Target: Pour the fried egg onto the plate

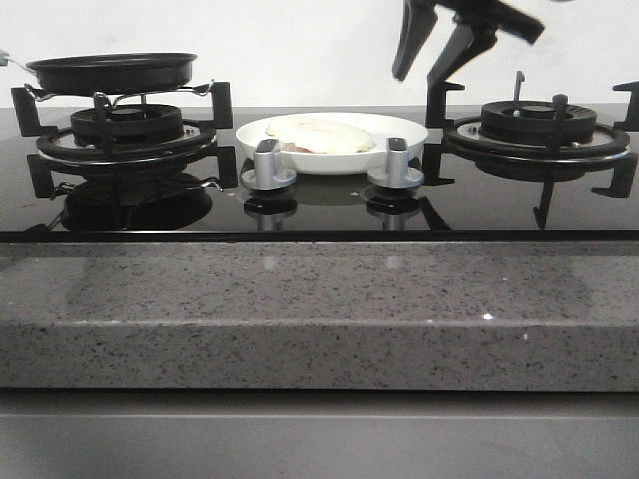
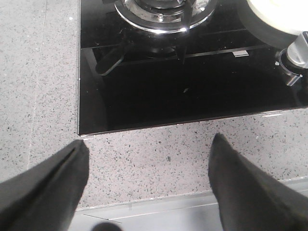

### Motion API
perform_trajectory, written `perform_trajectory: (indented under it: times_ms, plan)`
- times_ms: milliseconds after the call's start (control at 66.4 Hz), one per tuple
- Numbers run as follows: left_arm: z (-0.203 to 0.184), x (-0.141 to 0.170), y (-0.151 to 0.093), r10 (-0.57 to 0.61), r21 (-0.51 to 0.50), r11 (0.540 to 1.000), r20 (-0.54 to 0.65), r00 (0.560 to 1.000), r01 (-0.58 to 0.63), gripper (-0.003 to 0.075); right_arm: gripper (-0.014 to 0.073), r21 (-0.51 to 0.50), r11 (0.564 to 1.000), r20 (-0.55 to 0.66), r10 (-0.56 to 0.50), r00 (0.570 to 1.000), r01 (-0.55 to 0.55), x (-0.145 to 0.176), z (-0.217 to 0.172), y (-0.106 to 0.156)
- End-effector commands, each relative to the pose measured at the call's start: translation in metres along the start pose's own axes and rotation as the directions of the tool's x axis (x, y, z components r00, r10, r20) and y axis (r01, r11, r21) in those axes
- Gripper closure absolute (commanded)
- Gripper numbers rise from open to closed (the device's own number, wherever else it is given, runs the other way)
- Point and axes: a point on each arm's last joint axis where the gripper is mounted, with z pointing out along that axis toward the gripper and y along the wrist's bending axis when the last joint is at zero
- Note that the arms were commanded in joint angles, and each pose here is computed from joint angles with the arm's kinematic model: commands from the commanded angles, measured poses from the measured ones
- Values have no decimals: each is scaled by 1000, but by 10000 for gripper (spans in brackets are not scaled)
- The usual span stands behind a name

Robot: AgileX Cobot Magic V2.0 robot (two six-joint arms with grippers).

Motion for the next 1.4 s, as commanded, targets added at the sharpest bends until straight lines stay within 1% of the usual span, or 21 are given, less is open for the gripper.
perform_trajectory:
  times_ms: [0, 120, 211, 316, 497, 632, 918, 1024, 1264, 1340, 1385]
  plan:
    - [-5, -11, -1, -3, 4, 1000, 87, 996, 3, 205, 255, -7, 997, 178, -77, 981, 79, -7, -68, 26]
    - [-5, -11, -1, -3, 4, 1000, 87, 996, 3, 205, 255, 79, 987, 226, -152, 962, 137, 0, -97, 36]
    - [-5, -11, -1, -3, 4, 1000, 87, 996, 3, 205, 255, 120, 979, 248, -192, 950, 166, 11, -118, 43]
    - [-4, -10, -1, -3, 4, 1000, 83, 997, 2, 205, 255, 153, 972, 256, -215, 942, 180, 26, -134, 43]
    - [1, -5, -1, -2, 4, 1000, 61, 998, 2, 205, 255, 163, 970, 302, -223, 927, 180, 60, -152, 35]
    - [1, -5, -1, -2, 4, 1000, 59, 998, 2, 205, 255, 165, 969, 333, -230, 915, 183, 94, -171, 28]
    - [1, -5, -1, -2, 4, 1000, 59, 998, 2, 205, 255, 226, 954, 309, -264, 914, 199, 167, -193, 5]
    - [1, -5, -1, -2, 4, 1000, 59, 998, 2, 205, 255, 227, 953, 314, -266, 912, 200, 193, -201, -1]
    - [1, -5, -1, -2, 4, 1000, 59, 998, 2, 211, 255, 228, 953, 312, -266, 912, 200, 244, -206, -17]
    - [1, -5, -1, -2, 4, 1000, 59, 998, 2, 238, 255, 228, 953, 312, -266, 912, 200, 257, -206, -21]
    - [1, -5, -1, -2, 4, 1000, 59, 998, 2, 269, 255, 227, 953, 320, -267, 909, 200, 265, -208, -23]
